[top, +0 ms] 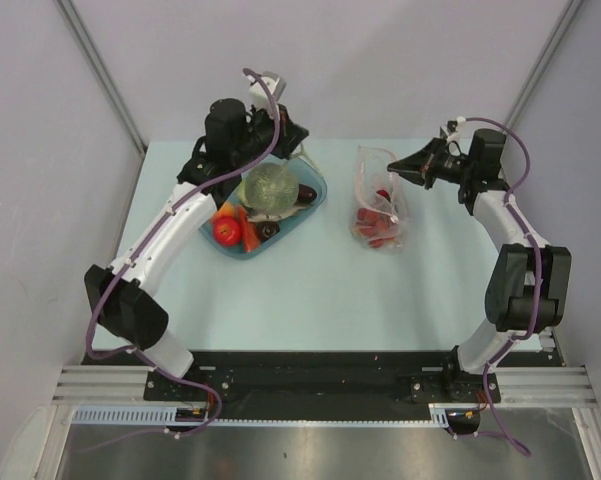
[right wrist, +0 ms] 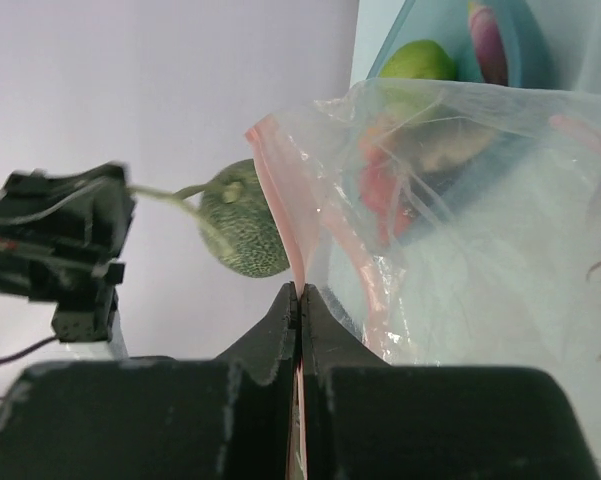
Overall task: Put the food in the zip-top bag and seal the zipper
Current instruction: Place the fake fruit in the bin.
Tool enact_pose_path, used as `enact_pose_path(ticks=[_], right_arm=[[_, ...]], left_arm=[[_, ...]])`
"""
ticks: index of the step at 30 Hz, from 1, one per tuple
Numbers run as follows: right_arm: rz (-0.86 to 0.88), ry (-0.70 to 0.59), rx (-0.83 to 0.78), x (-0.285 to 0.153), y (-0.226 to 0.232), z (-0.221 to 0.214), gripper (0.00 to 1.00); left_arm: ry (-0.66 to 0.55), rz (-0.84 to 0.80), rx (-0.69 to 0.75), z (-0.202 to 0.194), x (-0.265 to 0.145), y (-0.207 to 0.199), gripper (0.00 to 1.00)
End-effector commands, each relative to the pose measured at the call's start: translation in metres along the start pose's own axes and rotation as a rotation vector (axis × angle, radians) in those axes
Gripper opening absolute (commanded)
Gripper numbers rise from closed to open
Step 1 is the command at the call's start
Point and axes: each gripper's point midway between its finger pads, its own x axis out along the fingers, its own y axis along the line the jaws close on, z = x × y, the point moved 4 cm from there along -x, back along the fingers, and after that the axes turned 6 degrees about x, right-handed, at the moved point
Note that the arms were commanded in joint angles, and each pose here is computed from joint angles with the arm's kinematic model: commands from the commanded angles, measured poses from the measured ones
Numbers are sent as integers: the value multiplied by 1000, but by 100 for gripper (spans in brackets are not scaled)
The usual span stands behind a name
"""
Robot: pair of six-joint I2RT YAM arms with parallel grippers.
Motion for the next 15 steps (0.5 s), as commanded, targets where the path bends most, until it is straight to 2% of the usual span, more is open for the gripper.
enact_pose_path(ticks=[1,9,15], right_arm=[[34,-3,-89,8,21,-8,0],[18,44,-113,28,20,-22,0],[6,48,-127,32,20,-23,0]], left_arm=[[64,129,17,-29,-11,47,0],[155,186,43,-90,-7,76,0],[189,209,57,-105,2,87,0]])
